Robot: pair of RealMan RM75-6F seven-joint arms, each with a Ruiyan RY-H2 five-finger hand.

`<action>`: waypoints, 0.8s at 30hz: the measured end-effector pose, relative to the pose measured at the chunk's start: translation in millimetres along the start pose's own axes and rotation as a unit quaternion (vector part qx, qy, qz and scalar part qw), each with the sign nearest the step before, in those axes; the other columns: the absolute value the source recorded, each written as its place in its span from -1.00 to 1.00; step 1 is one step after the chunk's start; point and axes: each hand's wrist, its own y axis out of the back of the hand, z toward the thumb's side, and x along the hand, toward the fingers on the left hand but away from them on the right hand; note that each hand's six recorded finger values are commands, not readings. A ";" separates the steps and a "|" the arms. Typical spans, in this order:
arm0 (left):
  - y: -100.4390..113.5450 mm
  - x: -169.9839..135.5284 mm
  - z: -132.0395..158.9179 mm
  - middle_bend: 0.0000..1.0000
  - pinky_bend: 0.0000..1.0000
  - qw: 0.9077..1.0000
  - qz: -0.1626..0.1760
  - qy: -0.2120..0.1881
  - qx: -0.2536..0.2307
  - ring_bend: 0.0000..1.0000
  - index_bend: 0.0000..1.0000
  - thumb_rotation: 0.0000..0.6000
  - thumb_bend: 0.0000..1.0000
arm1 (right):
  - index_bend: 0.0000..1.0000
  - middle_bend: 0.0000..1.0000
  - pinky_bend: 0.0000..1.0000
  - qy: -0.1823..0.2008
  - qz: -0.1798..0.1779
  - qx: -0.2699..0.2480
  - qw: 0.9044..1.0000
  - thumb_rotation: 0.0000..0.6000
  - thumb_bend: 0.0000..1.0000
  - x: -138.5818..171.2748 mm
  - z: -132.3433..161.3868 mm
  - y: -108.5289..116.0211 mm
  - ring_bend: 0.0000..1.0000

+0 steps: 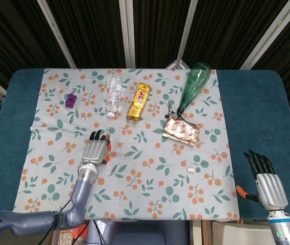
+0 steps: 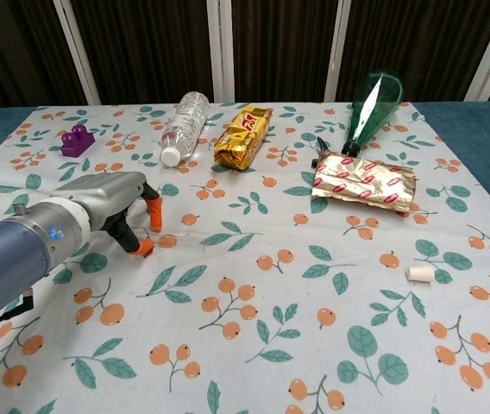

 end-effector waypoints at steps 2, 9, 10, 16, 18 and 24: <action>1.2 -0.2 -0.2 -0.50 -1.00 1.000 0.002 0.000 -0.002 -1.00 0.03 1.00 0.08 | -1.00 -1.00 -1.00 0.000 0.001 0.000 1.000 1.00 -0.50 0.3 0.1 -0.1 -1.00; 15.5 0.1 0.2 -0.47 -1.00 1.000 0.019 -0.004 -0.016 -1.00 0.07 1.00 0.11 | -1.00 -1.00 -1.00 -0.002 0.001 -0.001 1.000 1.00 -0.50 0.7 0.4 -0.2 -1.00; 19.0 0.0 0.4 -0.46 -1.00 1.000 0.023 -0.006 -0.019 -1.00 0.07 1.00 0.11 | -1.00 -1.00 -1.00 -0.002 0.001 -0.001 1.000 1.00 -0.50 0.7 0.4 -0.2 -1.00; 36.6 -2.0 1.2 -0.38 -1.00 0.998 0.044 -0.018 -0.044 -0.99 0.11 1.00 0.16 | -1.00 -1.00 -1.00 -0.003 0.001 -0.001 1.000 1.00 -0.50 0.9 0.2 -0.2 -1.00; 40.7 -2.8 0.4 -0.33 -1.00 0.997 0.049 -0.022 -0.053 -0.98 0.13 1.00 0.16 | -1.00 -1.00 -1.00 -0.004 0.001 -0.002 1.000 1.00 -0.50 0.8 -0.1 -0.3 -1.00; 52.4 -5.1 -2.6 -0.20 -1.00 0.994 0.064 -0.039 -0.080 -0.96 0.14 1.00 0.18 | -1.00 -1.00 -1.00 -0.012 0.003 -0.004 1.000 1.00 -0.50 -0.7 0.0 -1.7 -1.00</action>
